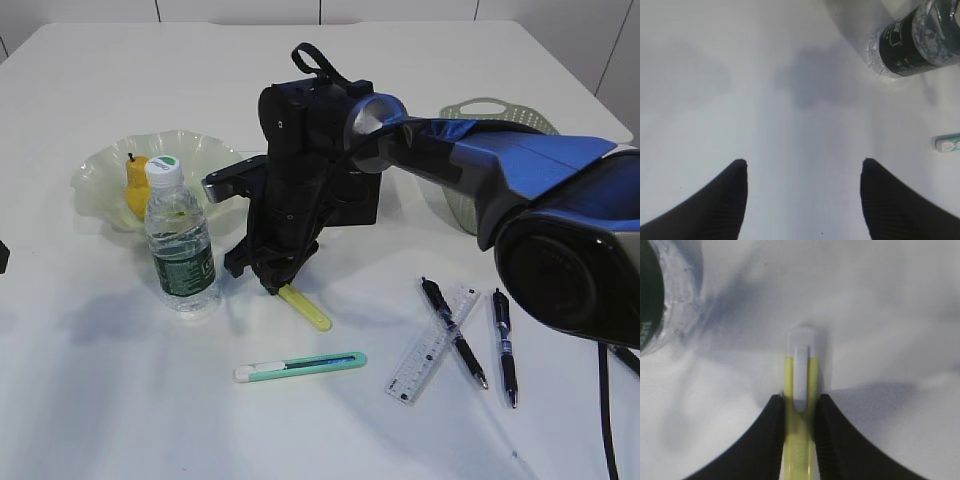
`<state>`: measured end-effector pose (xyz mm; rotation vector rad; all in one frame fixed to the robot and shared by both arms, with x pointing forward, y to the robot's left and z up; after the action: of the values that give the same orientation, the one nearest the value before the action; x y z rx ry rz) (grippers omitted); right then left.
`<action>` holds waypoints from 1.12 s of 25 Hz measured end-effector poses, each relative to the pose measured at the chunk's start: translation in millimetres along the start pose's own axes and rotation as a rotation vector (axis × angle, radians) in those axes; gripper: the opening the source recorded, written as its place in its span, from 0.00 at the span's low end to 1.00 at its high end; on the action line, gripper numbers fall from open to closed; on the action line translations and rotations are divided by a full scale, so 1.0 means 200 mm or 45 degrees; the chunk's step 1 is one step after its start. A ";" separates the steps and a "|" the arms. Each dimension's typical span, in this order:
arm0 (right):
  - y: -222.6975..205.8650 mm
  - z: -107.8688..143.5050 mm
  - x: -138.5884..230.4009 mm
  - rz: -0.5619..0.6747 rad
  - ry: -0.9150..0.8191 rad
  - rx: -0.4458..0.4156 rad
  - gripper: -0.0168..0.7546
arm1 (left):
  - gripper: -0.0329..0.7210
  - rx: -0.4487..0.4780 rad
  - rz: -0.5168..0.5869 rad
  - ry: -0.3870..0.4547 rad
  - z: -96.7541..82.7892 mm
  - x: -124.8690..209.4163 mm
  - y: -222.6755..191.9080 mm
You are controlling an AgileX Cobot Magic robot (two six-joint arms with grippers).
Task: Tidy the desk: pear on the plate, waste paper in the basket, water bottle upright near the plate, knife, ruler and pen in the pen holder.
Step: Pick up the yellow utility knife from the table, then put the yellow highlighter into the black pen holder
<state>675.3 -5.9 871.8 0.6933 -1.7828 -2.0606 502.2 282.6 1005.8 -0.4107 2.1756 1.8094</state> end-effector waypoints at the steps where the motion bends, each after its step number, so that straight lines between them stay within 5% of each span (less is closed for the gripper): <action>1: 0.00 0.00 0.00 -0.003 0.000 0.000 0.21 | 0.71 0.000 0.000 0.000 0.00 0.00 0.00; 28: 0.30 0.00 -0.17 -0.278 -0.011 0.055 0.21 | 0.71 -0.002 0.000 -0.002 0.00 0.00 0.00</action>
<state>699.0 3.1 935.7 0.9297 -1.8320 -2.1696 502.1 282.7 1005.8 -0.4096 2.1738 1.8109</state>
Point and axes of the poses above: a point on each arm's last joint axis where the gripper is mounted, y pointing back along that axis away from the gripper, z along the wrist's bending axis when the last joint is at zero, x = y × z, the point moved 3 cm from there along -y, pointing out along that axis toward the gripper, and after that the axes turned 8 degrees about -y, right-handed, at the moved point
